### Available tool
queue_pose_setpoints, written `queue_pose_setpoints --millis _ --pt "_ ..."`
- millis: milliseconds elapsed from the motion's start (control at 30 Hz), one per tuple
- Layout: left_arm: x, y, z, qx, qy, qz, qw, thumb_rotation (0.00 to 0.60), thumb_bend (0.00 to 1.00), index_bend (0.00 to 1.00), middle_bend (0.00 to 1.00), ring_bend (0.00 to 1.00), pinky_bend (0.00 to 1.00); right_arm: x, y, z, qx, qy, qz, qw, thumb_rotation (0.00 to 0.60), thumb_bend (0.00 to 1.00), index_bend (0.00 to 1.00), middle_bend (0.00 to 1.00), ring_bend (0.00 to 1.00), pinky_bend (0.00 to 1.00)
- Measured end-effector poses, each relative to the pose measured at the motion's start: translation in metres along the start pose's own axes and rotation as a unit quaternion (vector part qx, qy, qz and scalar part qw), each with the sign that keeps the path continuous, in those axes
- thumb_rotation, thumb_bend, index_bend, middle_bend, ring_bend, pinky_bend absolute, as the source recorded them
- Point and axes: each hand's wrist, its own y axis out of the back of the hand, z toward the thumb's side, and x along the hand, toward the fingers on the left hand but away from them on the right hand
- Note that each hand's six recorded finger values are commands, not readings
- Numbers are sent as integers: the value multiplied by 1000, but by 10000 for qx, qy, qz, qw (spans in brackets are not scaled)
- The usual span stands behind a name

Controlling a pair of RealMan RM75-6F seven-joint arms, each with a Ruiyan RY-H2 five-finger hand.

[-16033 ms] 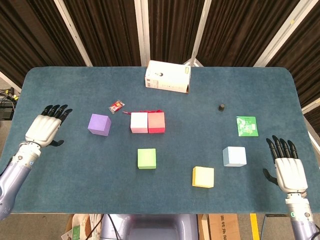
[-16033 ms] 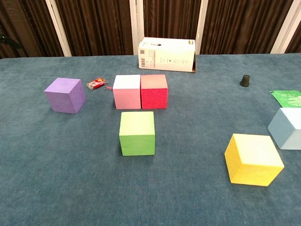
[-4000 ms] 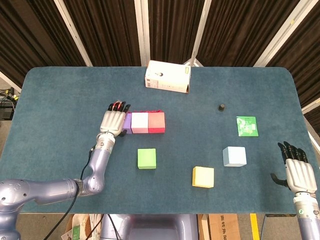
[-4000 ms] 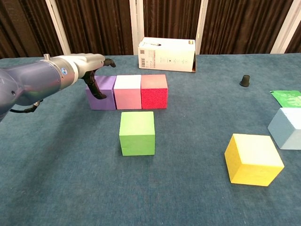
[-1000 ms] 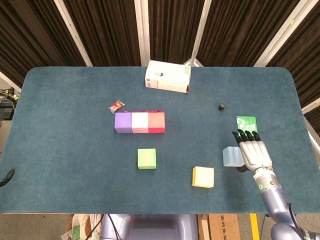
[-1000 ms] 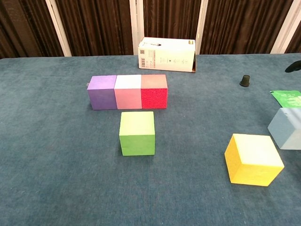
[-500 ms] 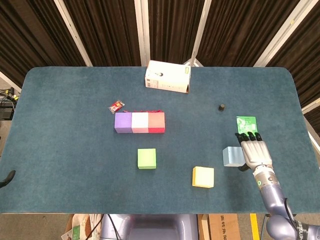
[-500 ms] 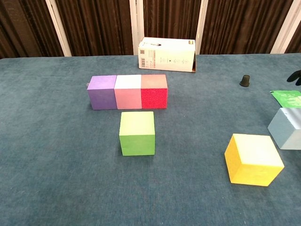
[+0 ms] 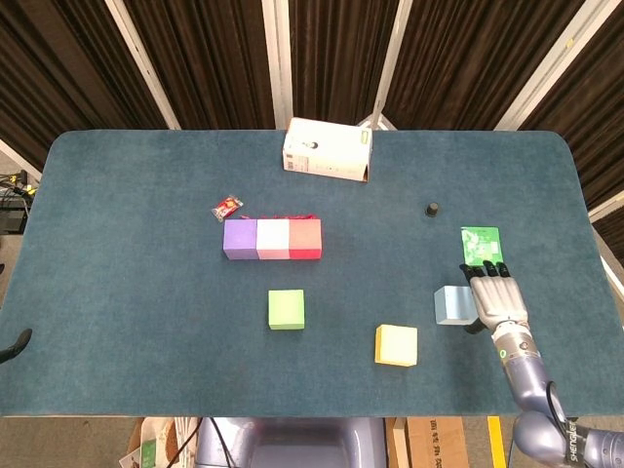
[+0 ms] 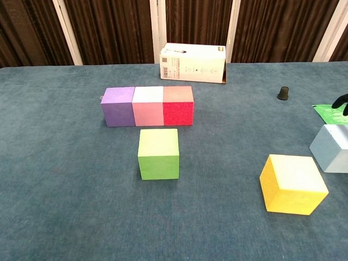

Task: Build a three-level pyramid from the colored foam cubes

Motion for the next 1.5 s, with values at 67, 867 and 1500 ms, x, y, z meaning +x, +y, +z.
queue_pose_setpoints --millis 67,867,1500 --pt "1 -1 0 4 24 -22 10000 600 297 43 1 0 0 -2 -1 0 -31 -10 -11 10000 600 128 153 223 36 0" --pt "5 -7 0 -106 284 -53 9995 600 297 47 0 0 0 -8 -9 3 -169 39 -205 9996 600 239 232 303 114 0" --pt "6 -8 -1 -242 462 -7 9986 600 298 65 0 0 0 -9 -14 6 -142 43 -141 9998 600 248 330 320 134 0"
